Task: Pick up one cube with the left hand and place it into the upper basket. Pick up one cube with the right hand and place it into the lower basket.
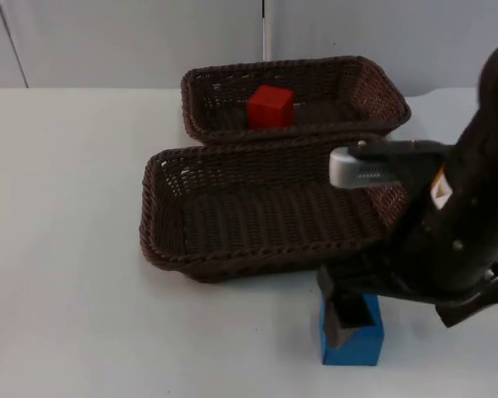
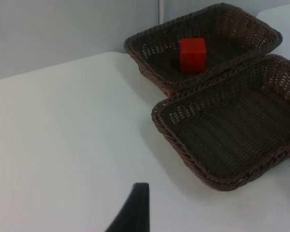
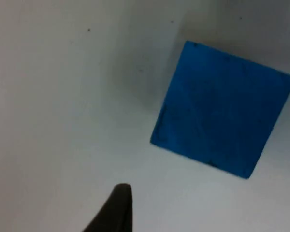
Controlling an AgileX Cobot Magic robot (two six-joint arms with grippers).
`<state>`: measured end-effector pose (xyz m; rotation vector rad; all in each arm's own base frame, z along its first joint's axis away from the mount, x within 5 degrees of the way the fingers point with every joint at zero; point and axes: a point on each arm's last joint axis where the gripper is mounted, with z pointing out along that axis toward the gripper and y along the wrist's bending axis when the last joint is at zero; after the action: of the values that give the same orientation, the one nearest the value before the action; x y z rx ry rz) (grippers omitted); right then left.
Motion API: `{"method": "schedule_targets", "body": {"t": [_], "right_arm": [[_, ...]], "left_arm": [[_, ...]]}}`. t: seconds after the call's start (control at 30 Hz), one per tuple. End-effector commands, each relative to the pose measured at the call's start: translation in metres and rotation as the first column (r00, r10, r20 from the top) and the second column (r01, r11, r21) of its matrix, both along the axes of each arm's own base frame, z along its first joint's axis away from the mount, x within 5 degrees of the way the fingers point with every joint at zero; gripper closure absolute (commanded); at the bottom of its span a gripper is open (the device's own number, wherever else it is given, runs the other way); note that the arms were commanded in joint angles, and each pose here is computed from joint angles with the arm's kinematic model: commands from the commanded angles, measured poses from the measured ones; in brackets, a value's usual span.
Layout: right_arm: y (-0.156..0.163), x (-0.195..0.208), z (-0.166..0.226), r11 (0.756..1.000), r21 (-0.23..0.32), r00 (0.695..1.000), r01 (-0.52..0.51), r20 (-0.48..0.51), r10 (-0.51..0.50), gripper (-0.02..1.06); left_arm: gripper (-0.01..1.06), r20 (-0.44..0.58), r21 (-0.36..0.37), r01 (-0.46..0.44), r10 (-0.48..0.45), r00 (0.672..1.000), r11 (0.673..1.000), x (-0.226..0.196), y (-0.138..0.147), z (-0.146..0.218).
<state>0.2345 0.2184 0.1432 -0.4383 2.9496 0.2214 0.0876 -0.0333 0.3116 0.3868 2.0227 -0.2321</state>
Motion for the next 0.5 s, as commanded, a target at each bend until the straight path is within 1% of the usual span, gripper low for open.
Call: {"method": "schedule_targets", "body": {"t": [0.0,0.13,0.17,0.23,0.33,0.47], "right_arm": [[0.004,0.004,-0.004,1.0,-0.007,1.0,0.018,0.017,-0.018,0.01],[0.014,0.016,-0.009,0.997,0.049,0.996,0.052,0.066,-0.055,0.01],[0.014,0.016,-0.009,0.997,0.049,0.996,0.052,0.066,-0.055,0.01],[0.018,0.02,-0.012,0.996,0.067,0.995,0.059,0.081,-0.065,0.02],[0.021,0.024,-0.015,0.996,0.069,0.994,0.059,0.082,-0.065,0.02],[0.027,0.026,-0.025,0.997,0.054,0.996,0.051,0.07,-0.054,0.02]], "left_arm": [[0.15,-0.009,-0.02,0.003,-0.003,1.0,1.0,-0.001,-0.001,-0.001],[0.15,-0.009,-0.022,0.003,-0.003,1.0,1.0,-0.001,-0.001,-0.001],[0.15,-0.009,-0.022,0.003,-0.003,1.0,1.0,-0.001,-0.001,-0.001],[0.15,-0.009,-0.022,0.003,-0.003,1.0,1.0,-0.001,-0.001,-0.001],[0.15,-0.009,-0.022,0.003,-0.003,1.0,1.0,-0.001,-0.001,-0.001],[0.15,-0.009,-0.022,0.003,-0.003,1.0,1.0,-0.001,-0.001,-0.001]]}}
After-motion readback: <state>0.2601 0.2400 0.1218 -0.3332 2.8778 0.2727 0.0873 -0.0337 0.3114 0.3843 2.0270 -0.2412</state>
